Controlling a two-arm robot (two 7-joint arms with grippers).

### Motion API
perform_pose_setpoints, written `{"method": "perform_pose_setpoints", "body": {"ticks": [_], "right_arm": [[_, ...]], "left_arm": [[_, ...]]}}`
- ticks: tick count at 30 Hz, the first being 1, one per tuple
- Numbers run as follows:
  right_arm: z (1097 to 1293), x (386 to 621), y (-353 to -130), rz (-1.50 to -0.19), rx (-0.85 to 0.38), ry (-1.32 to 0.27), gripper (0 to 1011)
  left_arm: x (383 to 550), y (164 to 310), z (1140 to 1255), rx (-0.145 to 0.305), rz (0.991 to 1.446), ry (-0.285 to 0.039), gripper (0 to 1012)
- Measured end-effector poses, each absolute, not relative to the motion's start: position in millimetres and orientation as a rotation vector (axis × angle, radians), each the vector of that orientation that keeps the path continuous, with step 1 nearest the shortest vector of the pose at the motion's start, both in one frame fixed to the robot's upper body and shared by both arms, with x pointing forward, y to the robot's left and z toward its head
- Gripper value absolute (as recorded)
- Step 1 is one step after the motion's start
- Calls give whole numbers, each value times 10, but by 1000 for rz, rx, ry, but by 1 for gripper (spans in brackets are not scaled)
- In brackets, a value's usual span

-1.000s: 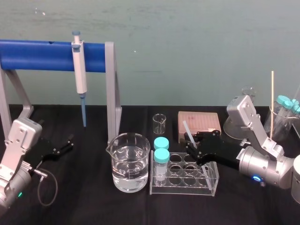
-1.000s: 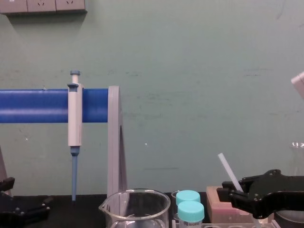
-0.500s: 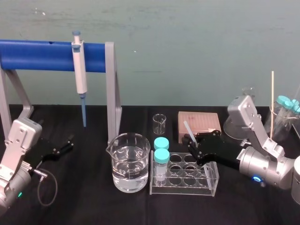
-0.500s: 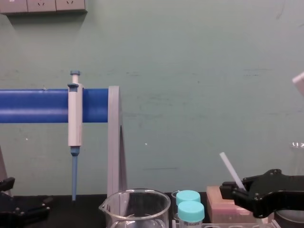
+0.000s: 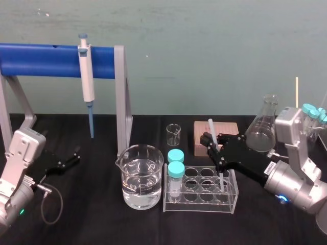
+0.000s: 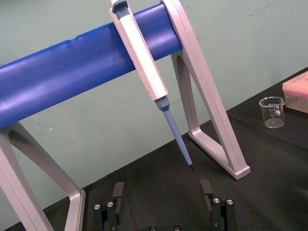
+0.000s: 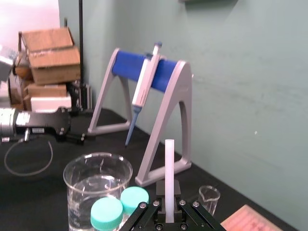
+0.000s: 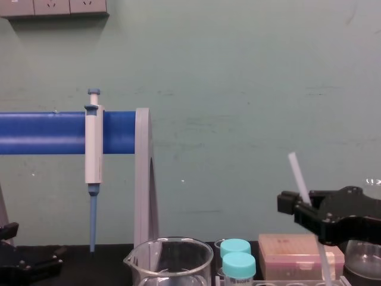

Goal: Pick up the stirring rod with one hand, then place it down.

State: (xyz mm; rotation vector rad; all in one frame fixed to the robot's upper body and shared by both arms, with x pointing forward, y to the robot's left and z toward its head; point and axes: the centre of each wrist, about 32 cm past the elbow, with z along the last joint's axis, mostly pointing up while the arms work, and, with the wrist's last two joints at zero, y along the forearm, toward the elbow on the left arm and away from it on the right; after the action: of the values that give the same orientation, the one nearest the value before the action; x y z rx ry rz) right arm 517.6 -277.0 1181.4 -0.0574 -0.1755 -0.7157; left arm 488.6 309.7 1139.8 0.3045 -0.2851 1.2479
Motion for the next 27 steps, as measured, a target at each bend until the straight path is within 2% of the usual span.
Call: {"method": "perform_pose_setpoints", "body": {"ticks": [8, 19, 27], "right_arm": [[11805, 5119, -2813, -748, 33, -207, 58], [12284, 5321, -2903, -754, 172, -332, 58], [12418, 5459, -2983, -774, 179, -345, 58]], "left_arm": [[4886, 3097, 11398, 304, 1248, -285, 1000], [4886, 3097, 11398, 304, 1248, -285, 1000], [4886, 3097, 11398, 304, 1248, -285, 1000]]}}
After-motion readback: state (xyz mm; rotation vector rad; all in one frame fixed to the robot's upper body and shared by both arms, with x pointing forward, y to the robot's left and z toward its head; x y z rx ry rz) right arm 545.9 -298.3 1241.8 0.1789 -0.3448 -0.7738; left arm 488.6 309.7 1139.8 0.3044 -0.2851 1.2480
